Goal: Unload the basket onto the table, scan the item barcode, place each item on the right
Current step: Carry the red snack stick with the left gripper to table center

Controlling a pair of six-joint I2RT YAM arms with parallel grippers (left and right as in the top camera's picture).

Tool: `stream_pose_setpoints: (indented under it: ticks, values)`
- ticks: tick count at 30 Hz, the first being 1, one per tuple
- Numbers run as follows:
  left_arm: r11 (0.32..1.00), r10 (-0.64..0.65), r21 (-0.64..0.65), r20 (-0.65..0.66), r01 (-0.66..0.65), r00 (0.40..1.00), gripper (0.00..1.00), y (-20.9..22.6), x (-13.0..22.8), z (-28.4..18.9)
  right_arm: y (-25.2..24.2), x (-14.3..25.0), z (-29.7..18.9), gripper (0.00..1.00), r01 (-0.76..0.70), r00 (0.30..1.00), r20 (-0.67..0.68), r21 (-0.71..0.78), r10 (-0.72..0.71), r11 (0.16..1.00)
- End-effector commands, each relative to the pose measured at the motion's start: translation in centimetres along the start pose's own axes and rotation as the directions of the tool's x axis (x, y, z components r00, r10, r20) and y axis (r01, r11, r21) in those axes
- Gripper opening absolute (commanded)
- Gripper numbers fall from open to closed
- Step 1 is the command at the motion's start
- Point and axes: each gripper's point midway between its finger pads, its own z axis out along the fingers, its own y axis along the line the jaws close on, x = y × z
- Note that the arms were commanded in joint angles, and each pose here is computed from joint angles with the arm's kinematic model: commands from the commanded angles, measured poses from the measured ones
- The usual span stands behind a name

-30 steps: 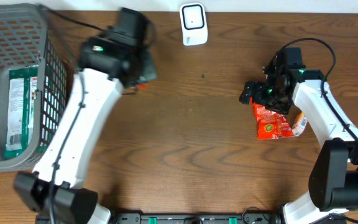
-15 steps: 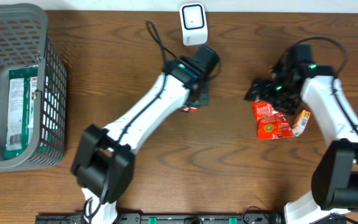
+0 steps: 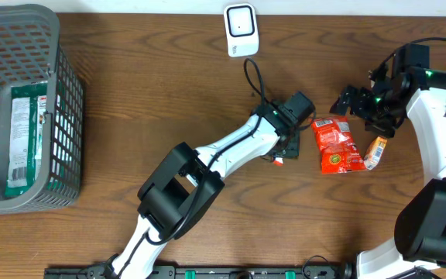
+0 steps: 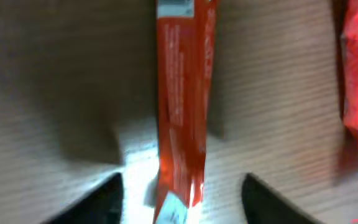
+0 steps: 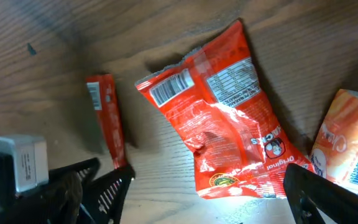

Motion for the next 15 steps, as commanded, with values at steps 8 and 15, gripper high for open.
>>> stream_pose_setpoints:
  ticks: [8, 15]
  values:
    - [0.997, -0.058, 0.058, 0.152, 0.049, 0.987, 0.66, 3.5, -4.5, -14.0, 7.6, 3.4, 0.8, 0.98, 0.230, 0.970, -0.054, -0.133, -0.239, 0.964]
    - [0.973, -0.193, -0.065, 0.302, 0.222, 0.933, 0.49, 13.0, -4.6, -24.3, 12.2, 7.0, 4.1, 0.63, 0.318, 0.942, -0.070, -0.128, -0.328, 0.939]
